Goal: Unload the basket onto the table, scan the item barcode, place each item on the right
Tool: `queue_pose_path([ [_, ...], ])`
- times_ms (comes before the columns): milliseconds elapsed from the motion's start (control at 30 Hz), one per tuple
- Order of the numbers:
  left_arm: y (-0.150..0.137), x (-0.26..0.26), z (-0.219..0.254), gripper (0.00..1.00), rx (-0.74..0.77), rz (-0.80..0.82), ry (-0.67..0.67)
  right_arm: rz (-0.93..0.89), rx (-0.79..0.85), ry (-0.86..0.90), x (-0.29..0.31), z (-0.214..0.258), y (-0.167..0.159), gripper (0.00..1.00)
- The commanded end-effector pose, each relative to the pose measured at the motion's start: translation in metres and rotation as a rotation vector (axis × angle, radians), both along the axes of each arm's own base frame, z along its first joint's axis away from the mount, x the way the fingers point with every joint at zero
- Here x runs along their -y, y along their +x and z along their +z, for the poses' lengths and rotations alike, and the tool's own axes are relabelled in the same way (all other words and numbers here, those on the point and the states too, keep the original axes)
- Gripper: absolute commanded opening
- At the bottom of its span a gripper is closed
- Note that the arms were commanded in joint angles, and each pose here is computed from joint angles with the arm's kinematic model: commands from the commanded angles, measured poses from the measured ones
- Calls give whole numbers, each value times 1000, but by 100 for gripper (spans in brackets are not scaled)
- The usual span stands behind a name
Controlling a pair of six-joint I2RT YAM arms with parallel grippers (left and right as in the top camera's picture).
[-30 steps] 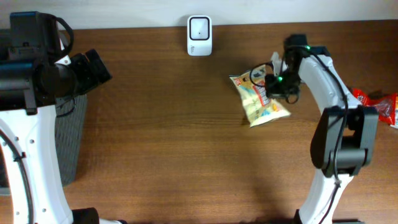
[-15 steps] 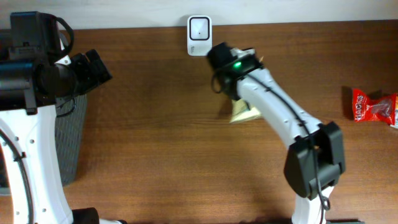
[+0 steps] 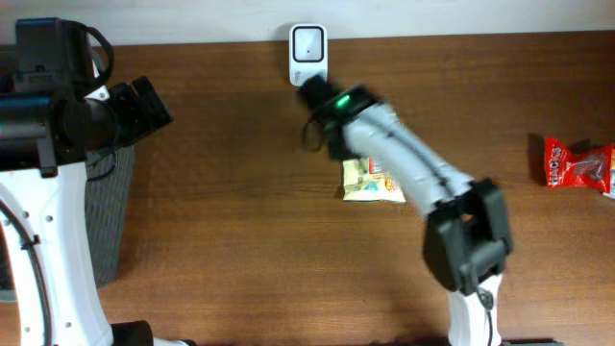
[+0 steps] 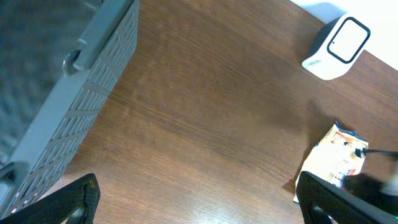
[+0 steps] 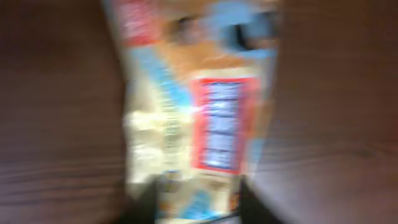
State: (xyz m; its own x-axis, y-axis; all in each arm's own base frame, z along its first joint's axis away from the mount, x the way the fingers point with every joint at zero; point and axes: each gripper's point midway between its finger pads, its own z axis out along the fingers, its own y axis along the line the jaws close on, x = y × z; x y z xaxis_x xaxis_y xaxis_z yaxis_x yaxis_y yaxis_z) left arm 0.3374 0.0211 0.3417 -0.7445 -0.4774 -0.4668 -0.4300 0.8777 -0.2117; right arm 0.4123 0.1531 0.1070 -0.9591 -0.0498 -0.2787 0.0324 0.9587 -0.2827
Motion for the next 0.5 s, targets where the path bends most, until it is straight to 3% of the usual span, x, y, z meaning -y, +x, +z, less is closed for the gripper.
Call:
queue_pose_path([
  [0, 0, -1, 1, 99, 3, 9, -4, -65, 106, 102, 58, 83, 20, 99],
  [233, 0, -1, 1, 99, 3, 9, -4, -346, 72, 80, 183, 94, 14, 99],
  [467, 0, 1, 1, 99, 3, 4, -12, -554, 56, 233, 258, 87, 0, 99],
])
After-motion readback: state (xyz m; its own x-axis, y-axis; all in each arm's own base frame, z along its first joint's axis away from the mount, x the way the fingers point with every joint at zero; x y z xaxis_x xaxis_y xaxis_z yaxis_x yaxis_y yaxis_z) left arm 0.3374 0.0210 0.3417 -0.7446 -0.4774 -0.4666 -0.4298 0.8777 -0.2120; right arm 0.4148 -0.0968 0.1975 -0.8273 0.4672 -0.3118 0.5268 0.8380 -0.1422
